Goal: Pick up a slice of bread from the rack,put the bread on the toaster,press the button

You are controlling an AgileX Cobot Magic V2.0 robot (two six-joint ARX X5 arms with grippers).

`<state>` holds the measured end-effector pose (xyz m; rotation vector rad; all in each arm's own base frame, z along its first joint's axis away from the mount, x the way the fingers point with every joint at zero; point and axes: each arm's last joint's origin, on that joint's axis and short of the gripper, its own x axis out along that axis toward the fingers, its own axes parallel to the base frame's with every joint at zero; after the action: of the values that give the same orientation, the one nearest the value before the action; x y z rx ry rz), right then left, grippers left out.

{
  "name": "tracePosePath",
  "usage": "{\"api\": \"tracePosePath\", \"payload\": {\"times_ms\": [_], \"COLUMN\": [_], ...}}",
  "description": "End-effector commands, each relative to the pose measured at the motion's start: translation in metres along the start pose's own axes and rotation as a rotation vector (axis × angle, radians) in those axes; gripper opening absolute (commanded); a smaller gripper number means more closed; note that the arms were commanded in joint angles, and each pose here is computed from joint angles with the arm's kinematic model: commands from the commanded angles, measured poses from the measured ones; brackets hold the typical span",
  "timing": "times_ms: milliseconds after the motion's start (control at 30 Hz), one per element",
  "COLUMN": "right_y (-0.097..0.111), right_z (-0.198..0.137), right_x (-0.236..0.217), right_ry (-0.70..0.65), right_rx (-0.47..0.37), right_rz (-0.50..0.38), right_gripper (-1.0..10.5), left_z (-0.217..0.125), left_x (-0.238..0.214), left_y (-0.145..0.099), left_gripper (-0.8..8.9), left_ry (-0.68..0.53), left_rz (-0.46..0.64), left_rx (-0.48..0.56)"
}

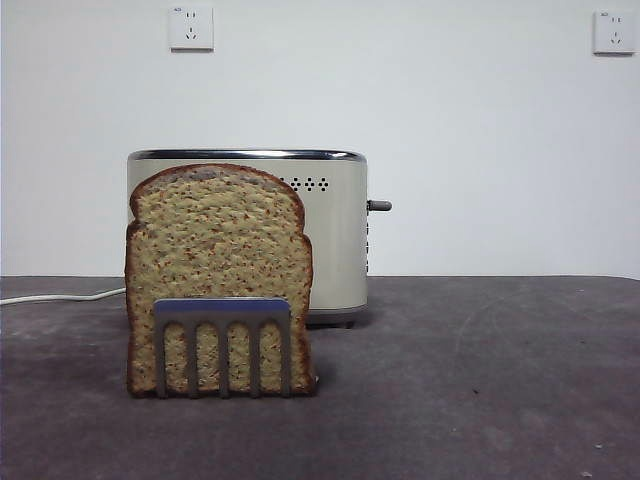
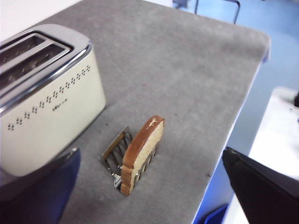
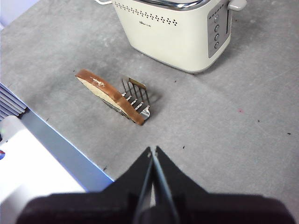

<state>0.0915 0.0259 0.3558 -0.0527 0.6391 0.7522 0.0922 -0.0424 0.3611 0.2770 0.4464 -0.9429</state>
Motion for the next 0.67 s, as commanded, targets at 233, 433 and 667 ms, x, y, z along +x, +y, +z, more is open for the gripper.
{"api": "tracePosePath", "payload": {"times_ms": [233,433,667], "right_y": [0.001,0.0,0.0], "right_z": [0.0,0.0,0.001], "right_x": [0.0,0.0,0.001], "right_ry": [-0.005,-0.004,0.0], "right_rx": [-0.013,-0.012,-0.013], "right_rz": [0.008,0.009,0.01], "right_gripper": [-0.1,-0.1,-0.1], "left_z": [0.046,0.051,0.04], "left_x": [0.048,0.104,0.16], "left_y": [0.015,0.015,0.01], "left_gripper": [5.93,5.93,5.93], "left_ry": [0.168,0.327,0.492], "left_rz": [-0.111,-0.185,-0.247], "left_rx": [0.155,0.282,0.393]}}
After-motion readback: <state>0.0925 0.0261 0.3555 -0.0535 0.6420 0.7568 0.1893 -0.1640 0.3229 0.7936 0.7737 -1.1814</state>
